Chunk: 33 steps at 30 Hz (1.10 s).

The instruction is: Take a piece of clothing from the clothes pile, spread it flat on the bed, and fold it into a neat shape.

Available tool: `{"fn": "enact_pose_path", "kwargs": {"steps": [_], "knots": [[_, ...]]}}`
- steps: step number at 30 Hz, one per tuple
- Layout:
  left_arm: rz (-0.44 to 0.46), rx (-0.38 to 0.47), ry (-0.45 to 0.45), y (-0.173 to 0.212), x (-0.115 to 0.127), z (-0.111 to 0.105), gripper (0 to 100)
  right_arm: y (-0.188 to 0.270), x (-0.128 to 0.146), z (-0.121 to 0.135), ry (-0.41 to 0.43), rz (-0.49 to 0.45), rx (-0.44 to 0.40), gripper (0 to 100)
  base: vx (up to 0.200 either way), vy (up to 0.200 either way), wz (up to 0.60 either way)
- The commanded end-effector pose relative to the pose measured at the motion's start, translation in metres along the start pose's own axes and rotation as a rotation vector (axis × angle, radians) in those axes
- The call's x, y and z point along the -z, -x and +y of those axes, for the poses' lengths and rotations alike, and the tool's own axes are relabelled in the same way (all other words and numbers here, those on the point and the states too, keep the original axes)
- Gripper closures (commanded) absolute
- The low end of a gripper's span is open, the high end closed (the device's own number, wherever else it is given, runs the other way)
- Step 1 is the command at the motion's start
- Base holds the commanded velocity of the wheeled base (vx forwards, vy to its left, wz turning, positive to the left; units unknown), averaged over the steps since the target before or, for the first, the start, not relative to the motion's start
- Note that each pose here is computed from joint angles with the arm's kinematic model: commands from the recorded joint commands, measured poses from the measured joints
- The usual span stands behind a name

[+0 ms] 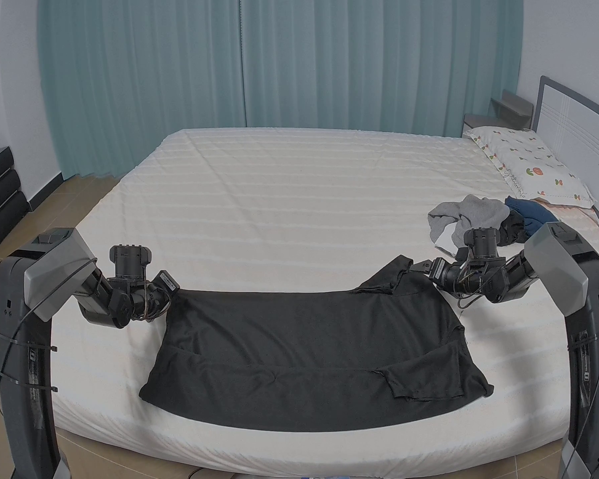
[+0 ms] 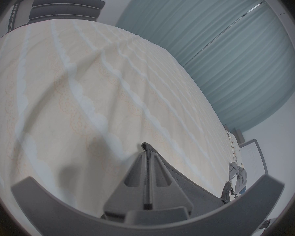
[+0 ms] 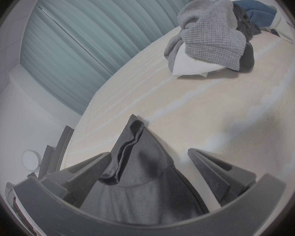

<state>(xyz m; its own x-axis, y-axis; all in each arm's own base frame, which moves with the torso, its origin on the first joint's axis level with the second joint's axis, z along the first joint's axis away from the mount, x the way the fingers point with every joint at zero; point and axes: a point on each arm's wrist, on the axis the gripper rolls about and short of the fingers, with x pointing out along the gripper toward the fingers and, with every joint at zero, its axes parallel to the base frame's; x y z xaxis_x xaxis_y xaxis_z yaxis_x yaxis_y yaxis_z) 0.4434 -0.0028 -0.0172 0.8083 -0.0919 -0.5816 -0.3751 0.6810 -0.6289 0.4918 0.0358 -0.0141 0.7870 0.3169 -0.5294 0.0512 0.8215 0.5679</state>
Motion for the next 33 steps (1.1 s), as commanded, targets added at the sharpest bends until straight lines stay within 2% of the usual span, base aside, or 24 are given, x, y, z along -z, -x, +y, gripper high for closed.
{"fn": "enact_pose_path", "kwargs": {"steps": [1,4,5,16,23,27,33], "knots": [[0.002,-0.001,0.000,-0.001,0.001,0.000,100,-0.008,0.001,-0.004,-0.003,0.000,0.010,0,0.000,0.000,0.00],[0.001,-0.002,-0.001,0.000,0.000,0.001,100,-0.008,0.001,-0.006,-0.010,0.007,0.020,0,0.000,0.000,0.00],[0.002,-0.001,-0.003,-0.001,0.001,0.000,100,-0.008,0.001,-0.006,-0.010,0.008,0.018,100,0.000,0.000,0.00],[-0.004,0.004,-0.005,0.000,-0.001,-0.001,100,-0.002,-0.005,-0.008,-0.022,-0.004,0.026,100,0.000,0.000,0.00],[-0.011,0.009,-0.005,0.012,-0.004,-0.006,100,0.020,-0.014,-0.005,-0.038,-0.020,0.029,100,0.000,0.000,0.00],[-0.015,0.008,-0.009,0.016,-0.004,-0.007,100,0.029,-0.022,-0.008,-0.060,-0.058,0.020,100,0.000,0.000,0.00],[-0.036,-0.006,0.006,0.018,-0.012,0.000,100,0.032,-0.014,-0.011,-0.049,-0.136,-0.027,100,0.000,0.000,0.00]]}}
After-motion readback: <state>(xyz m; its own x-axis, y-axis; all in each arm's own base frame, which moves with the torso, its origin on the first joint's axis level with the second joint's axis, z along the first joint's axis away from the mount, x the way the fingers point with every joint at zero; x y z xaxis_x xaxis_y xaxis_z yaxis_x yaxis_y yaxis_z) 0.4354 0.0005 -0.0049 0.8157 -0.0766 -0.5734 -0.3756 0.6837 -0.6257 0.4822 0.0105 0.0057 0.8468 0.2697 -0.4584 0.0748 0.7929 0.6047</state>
